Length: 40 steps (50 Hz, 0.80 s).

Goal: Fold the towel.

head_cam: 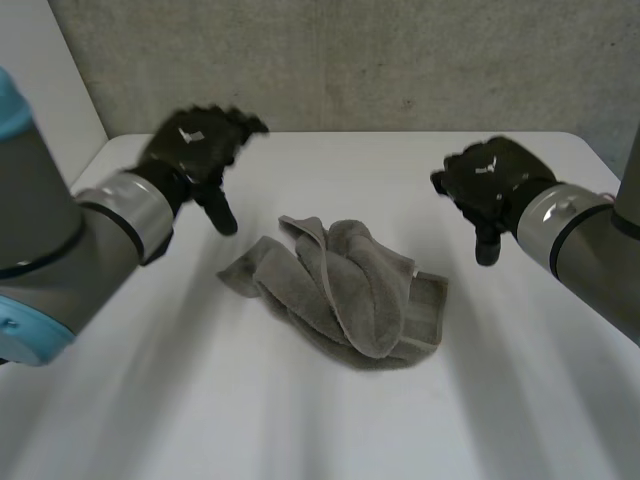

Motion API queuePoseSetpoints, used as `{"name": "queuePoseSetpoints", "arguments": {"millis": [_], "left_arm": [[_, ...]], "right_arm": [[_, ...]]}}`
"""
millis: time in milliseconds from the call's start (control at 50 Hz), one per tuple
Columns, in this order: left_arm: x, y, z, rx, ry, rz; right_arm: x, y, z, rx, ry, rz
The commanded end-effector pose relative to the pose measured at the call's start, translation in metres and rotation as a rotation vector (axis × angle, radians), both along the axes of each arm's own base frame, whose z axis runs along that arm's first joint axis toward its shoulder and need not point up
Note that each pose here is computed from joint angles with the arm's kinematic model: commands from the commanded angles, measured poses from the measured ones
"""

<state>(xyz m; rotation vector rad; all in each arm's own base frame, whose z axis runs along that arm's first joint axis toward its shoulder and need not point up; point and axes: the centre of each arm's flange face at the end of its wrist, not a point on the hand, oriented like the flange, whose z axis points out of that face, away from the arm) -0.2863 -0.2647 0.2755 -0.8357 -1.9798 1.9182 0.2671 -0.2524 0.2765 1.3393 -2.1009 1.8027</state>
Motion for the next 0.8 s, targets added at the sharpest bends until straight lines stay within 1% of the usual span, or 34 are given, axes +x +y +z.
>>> {"name": "queuePoseSetpoints", "arguments": {"millis": [20, 60, 80, 120, 140, 180, 240, 280, 300, 340, 380, 560, 620, 720, 800], "left_arm": [[-0.006, -0.004, -0.047, 0.029, -0.191, -0.059], [-0.007, -0.004, -0.060, 0.046, -0.222, -0.070], [-0.007, -0.004, -0.060, 0.046, -0.222, -0.070], [-0.008, -0.006, -0.070, 0.066, -0.232, -0.077], [-0.008, -0.006, -0.070, 0.066, -0.232, -0.077], [-0.011, -0.007, -0.079, 0.072, -0.233, -0.093], [-0.012, -0.007, -0.085, 0.081, -0.233, -0.108], [-0.014, -0.003, -0.097, 0.112, -0.239, -0.148], [-0.014, -0.003, -0.098, 0.112, -0.239, -0.149], [-0.017, -0.001, -0.105, 0.128, -0.236, -0.186], [-0.017, -0.001, -0.108, 0.134, -0.236, -0.194], [-0.019, -0.004, -0.124, 0.138, -0.237, -0.196], [-0.019, -0.005, -0.126, 0.125, -0.232, -0.194], [-0.021, -0.009, -0.133, 0.085, -0.218, -0.189], [-0.022, -0.009, -0.136, 0.086, -0.217, -0.191]], "right_arm": [[-0.009, 0.007, -0.025, 0.186, -0.014, -0.036], [-0.016, 0.010, -0.046, 0.299, -0.036, -0.049], [-0.016, 0.010, -0.046, 0.300, -0.036, -0.049], [-0.022, 0.015, -0.065, 0.398, -0.083, -0.043], [-0.022, 0.015, -0.065, 0.398, -0.084, -0.043], [-0.024, 0.021, -0.084, 0.457, -0.145, -0.035], [-0.024, 0.023, -0.092, 0.470, -0.166, -0.037], [-0.026, 0.028, -0.108, 0.490, -0.182, -0.052], [-0.026, 0.028, -0.108, 0.491, -0.182, -0.052], [-0.026, 0.029, -0.117, 0.492, -0.207, -0.061], [-0.025, 0.027, -0.120, 0.491, -0.224, -0.070], [-0.020, 0.024, -0.140, 0.544, -0.290, -0.103], [-0.020, 0.022, -0.142, 0.539, -0.297, -0.105], [-0.018, 0.016, -0.147, 0.529, -0.355, -0.121], [-0.016, 0.013, -0.149, 0.518, -0.375, -0.123]]}}
